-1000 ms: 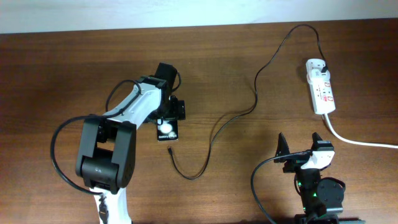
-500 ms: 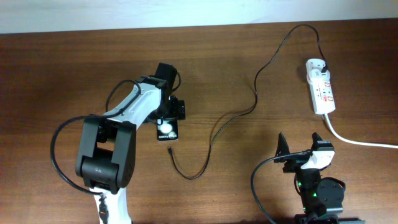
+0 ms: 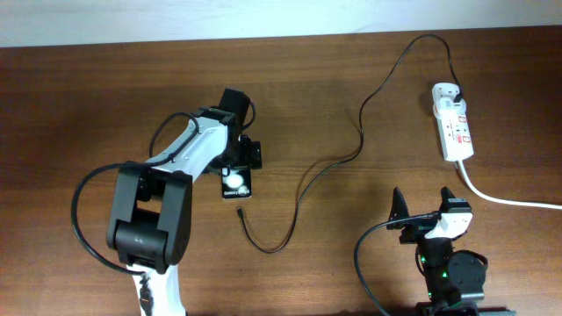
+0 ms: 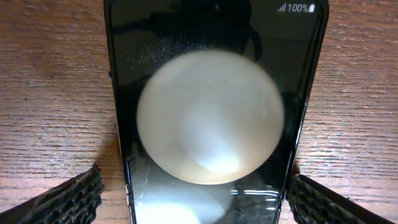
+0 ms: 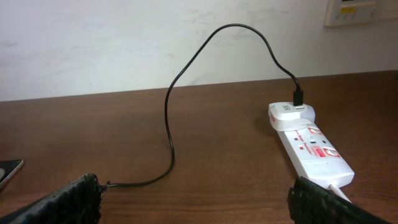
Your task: Plug charger to phone and switch on socket
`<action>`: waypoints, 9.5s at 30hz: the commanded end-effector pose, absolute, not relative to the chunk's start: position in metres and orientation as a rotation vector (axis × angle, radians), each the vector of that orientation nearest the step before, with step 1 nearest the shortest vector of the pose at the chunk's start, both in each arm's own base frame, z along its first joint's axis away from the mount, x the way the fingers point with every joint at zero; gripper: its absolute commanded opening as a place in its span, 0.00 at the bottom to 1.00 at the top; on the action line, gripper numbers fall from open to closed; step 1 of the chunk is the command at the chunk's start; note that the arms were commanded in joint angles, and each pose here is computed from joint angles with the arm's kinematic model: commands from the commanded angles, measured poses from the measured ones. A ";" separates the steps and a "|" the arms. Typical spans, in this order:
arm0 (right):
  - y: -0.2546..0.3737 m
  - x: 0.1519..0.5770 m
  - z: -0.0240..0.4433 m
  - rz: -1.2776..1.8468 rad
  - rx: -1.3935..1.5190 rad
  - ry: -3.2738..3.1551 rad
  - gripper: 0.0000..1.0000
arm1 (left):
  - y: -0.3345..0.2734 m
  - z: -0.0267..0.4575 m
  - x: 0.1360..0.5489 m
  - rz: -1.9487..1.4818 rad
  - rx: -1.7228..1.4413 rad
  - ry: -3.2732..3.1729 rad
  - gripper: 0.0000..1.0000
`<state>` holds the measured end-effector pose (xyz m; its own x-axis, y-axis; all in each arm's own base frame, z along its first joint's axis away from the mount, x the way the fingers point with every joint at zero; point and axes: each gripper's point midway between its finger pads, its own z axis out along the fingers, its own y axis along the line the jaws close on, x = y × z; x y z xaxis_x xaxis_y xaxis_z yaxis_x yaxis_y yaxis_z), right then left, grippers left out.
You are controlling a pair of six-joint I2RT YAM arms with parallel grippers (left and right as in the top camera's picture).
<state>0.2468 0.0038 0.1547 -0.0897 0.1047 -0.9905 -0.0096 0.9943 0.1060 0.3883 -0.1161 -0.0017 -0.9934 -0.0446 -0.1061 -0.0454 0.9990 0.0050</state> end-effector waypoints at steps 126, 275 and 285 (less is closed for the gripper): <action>0.049 0.249 0.295 0.439 0.076 2.049 0.99 | -0.158 0.099 0.398 -1.185 0.290 2.569 0.71; 0.231 0.343 0.034 0.778 -0.390 2.860 0.75 | -0.154 0.042 0.392 -0.242 0.250 2.819 0.12; 0.231 0.344 0.035 0.779 -0.391 2.857 0.75 | -0.137 0.027 0.386 -0.143 0.066 2.851 0.12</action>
<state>0.3421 0.2323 0.0345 -0.9594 -0.1981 -0.2007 -0.2733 0.8284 0.4889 0.3863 -0.1494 0.0223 -0.9595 0.0983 -0.2638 0.1379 0.9810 -0.1362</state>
